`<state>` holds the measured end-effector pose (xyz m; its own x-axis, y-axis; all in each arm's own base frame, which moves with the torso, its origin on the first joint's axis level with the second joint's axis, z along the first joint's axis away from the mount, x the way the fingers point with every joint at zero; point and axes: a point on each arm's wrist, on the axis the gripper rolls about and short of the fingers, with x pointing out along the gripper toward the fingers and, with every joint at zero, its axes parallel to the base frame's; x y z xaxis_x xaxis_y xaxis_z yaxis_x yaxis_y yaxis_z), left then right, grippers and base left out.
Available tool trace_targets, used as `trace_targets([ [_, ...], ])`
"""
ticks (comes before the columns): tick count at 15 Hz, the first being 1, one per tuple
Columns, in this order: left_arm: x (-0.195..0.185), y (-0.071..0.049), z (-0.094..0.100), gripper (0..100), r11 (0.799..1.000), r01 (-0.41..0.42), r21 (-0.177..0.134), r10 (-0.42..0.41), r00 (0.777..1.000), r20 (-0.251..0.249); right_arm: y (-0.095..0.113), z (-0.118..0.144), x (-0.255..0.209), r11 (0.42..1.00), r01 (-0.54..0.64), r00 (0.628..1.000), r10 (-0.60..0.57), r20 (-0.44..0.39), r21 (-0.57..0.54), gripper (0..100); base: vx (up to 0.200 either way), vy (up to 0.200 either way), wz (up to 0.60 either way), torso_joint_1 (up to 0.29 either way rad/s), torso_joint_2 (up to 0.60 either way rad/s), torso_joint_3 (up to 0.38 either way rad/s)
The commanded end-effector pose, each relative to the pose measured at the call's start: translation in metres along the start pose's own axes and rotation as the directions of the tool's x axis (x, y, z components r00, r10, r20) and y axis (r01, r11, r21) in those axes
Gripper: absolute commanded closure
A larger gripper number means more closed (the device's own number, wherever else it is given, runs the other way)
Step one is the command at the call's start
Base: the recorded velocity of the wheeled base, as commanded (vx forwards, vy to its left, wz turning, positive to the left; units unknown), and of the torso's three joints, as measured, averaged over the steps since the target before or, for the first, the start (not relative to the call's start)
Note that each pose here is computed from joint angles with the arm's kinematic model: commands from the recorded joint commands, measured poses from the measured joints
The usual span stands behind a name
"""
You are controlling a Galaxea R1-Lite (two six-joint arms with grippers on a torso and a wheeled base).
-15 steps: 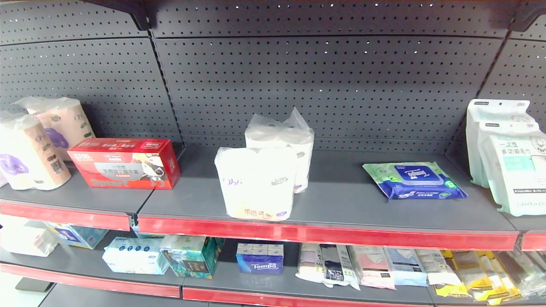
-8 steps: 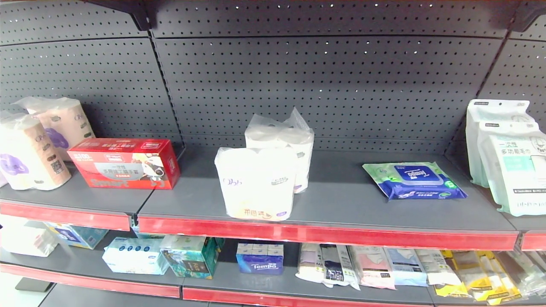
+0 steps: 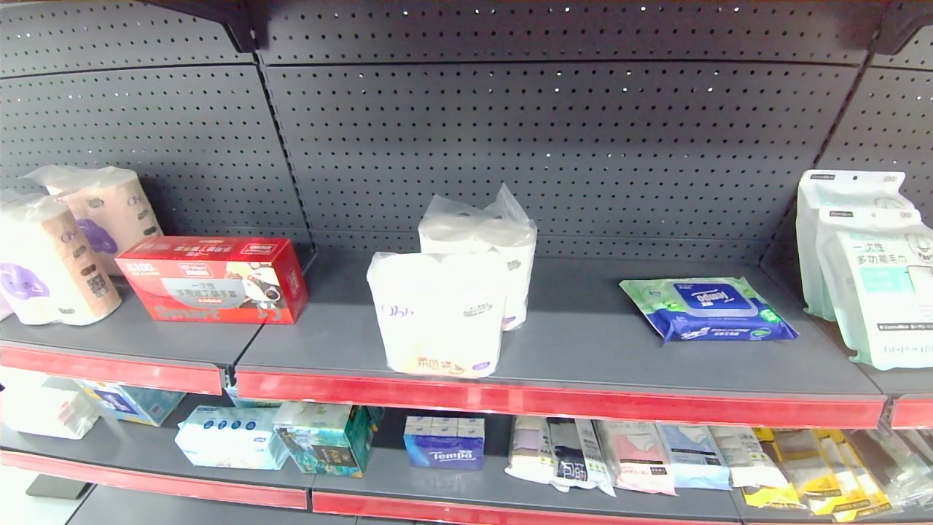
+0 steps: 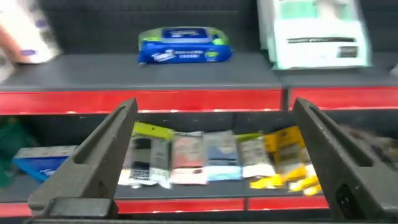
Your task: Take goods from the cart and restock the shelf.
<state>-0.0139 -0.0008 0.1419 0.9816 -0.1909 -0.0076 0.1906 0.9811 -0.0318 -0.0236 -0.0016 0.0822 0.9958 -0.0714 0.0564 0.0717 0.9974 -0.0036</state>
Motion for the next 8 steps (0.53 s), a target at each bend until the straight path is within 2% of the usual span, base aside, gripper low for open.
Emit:
trace_targets([
  [1,0.005,0.000,0.006,0,1.000,0.002,-0.002,-0.002,1.000,-0.025,0.001,-0.004,0.000,0.998,-0.063,0.998,0.064,-0.028,0.026,0,0.000,0.000,0.00,0.000,0.00,0.000],
  [2,0.012,0.001,0.017,0,1.000,0.003,-0.004,-0.003,0.999,-0.049,0.003,-0.006,0.000,0.992,-0.121,0.991,0.119,-0.059,-0.037,0,0.000,0.000,0.00,0.000,0.00,0.000],
  [3,0.018,0.001,0.025,0,1.000,0.002,-0.012,-0.003,0.998,-0.060,0.002,-0.006,0.000,0.994,-0.107,0.993,0.105,-0.053,-0.030,0,0.000,0.000,0.00,0.000,0.00,0.000],
  [5,0.026,0.001,0.027,0,1.000,0.013,-0.017,-0.014,0.996,-0.087,0.002,-0.007,0.000,0.998,-0.068,0.996,0.069,-0.055,0.014,0,0.000,0.000,0.00,0.000,0.00,0.000],
  [6,0.034,0.002,0.030,0,1.000,0.022,-0.022,-0.024,0.992,-0.121,0.002,-0.007,0.000,0.998,-0.064,0.996,0.064,-0.056,0.009,0,0.000,0.000,0.00,0.000,0.00,0.000],
  [8,0.059,0.004,0.046,0,0.999,0.026,-0.023,-0.029,0.991,-0.134,0.002,-0.007,0.000,0.998,-0.065,0.996,0.066,-0.056,0.004,0,0.000,0.000,0.00,0.000,0.00,0.000],
])
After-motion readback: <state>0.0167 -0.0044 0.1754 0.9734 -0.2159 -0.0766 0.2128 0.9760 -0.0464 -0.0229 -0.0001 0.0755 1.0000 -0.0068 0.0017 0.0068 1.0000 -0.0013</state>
